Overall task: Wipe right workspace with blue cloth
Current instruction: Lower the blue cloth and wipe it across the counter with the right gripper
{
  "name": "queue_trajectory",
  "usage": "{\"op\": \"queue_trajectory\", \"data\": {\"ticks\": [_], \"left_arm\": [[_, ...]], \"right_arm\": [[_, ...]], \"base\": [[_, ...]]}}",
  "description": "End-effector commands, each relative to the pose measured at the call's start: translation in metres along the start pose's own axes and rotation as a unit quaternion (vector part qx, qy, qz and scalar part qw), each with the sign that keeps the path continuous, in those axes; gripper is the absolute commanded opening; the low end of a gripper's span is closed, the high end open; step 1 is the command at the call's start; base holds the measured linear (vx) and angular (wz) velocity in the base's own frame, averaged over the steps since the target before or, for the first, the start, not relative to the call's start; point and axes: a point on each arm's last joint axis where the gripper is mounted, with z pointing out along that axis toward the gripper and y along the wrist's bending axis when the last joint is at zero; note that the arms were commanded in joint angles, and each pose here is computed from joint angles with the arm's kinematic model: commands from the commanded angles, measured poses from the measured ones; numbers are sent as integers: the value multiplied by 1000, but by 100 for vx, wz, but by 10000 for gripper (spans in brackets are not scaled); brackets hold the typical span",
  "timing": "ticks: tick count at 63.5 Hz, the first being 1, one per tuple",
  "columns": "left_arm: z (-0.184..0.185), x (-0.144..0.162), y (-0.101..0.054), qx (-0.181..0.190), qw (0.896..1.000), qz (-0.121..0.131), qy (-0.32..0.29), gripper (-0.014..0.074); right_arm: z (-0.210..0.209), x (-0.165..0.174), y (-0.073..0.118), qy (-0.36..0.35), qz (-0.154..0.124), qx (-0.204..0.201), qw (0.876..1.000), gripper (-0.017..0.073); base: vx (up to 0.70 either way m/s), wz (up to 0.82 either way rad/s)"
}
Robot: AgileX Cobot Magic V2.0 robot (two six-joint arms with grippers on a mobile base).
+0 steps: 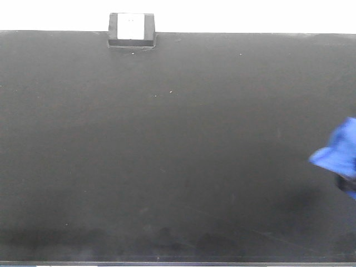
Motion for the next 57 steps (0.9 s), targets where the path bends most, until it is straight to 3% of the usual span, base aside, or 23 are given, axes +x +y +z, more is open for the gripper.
{"op": "queue_trajectory", "data": {"ticks": [1,20,27,41,48,52,57], "left_arm": [[0,2,-1,9,999,-4,-32,-6],[0,2,-1,9,999,-4,-32,-6],[0,2,-1,9,999,-4,-32,-6],[0,2,-1,9,999,-4,-32,-6],[0,2,-1,9,999,-4,-32,-6],[0,2,-1,9,999,-4,-32,-6],[0,2,-1,9,999,-4,-32,-6]], "right_arm": [[24,-20,5,-33,-12,-16,999,-3],[109,-10,33,34,-14,-71,997,-2],[120,-6,64,31,-1,-115,993,0],[119,-3,149,24,6,-211,977,6],[115,-4,181,29,-18,-242,970,9],[116,-7,184,27,-21,-244,969,10],[121,-8,174,34,-19,-230,972,11]], "base": [[0,0],[0,0],[0,0],[0,0],[0,0],[0,0],[0,0]]}}
